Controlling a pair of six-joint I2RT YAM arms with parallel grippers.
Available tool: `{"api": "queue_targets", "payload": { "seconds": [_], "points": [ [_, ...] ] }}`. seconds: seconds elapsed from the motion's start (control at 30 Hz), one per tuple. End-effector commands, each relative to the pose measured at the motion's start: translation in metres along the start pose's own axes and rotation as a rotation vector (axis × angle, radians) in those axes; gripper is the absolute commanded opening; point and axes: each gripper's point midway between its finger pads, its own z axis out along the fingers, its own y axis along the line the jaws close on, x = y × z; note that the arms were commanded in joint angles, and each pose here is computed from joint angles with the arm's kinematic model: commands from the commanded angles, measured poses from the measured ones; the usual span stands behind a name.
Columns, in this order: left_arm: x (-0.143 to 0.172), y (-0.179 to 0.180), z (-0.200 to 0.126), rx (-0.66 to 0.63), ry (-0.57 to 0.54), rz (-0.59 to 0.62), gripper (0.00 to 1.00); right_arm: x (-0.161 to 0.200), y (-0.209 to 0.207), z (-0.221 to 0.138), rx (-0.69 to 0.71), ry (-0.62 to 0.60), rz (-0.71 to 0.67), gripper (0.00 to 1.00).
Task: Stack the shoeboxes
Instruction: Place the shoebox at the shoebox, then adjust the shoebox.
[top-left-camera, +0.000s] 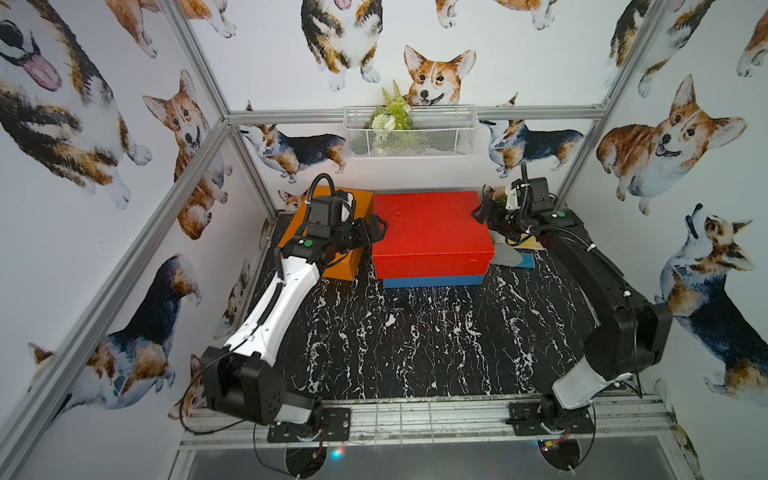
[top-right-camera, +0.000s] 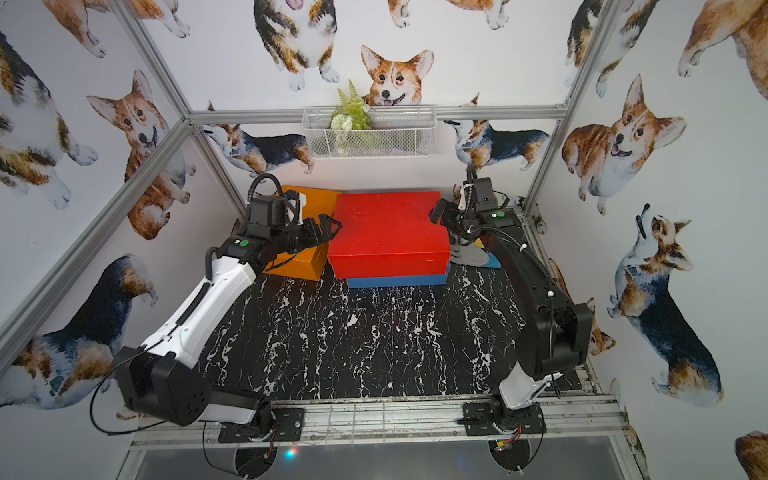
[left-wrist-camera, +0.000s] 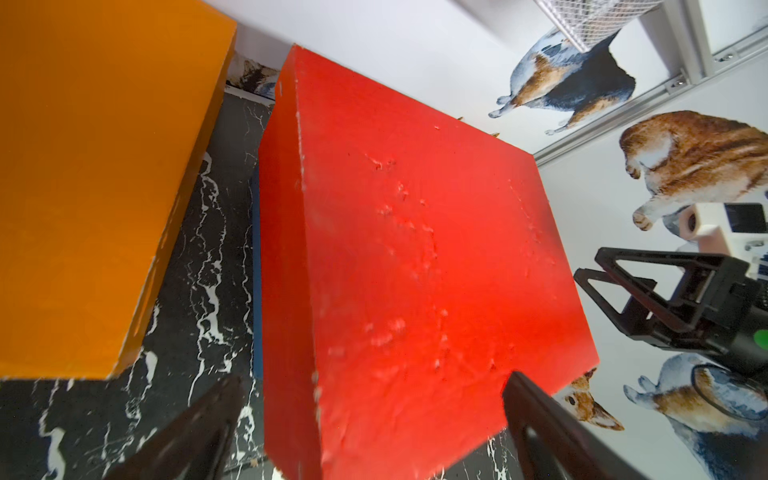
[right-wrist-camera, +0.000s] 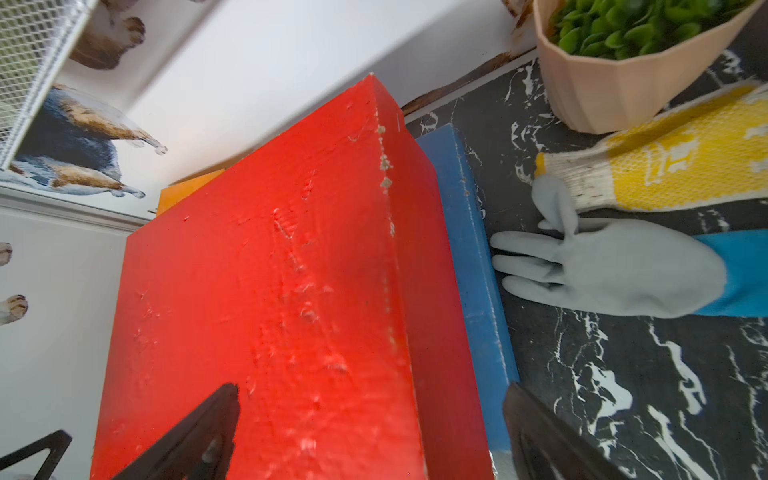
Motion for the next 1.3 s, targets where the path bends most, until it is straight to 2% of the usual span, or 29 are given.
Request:
{"api": "queue_targets", "payload": {
  "seconds": [0.0,0.23,0.47,1.0,1.27],
  "points": [
    [0.012,0.003,-0.021,0.014,-0.058,0.041,1.00,0.007,-0.002,-0.018,-0.024,-0.045,-0.007,1.00],
    [0.059,0.019,-0.045,0.046,-0.084,0.044,1.00,0.055,-0.033,-0.053,-0.035,-0.113,0.013,1.00],
    [0.073,0.022,-0.026,0.078,-0.044,0.031,1.00,0.089,-0.060,-0.055,-0.018,-0.116,0.022,1.00],
    [0.062,0.037,0.024,-0.015,0.021,0.030,1.00,0.079,-0.057,-0.016,-0.003,-0.055,0.039,0.99],
    [0.051,0.039,0.035,-0.047,0.026,0.029,1.00,0.073,-0.053,-0.004,-0.003,-0.037,0.044,0.98]
  ]
}}
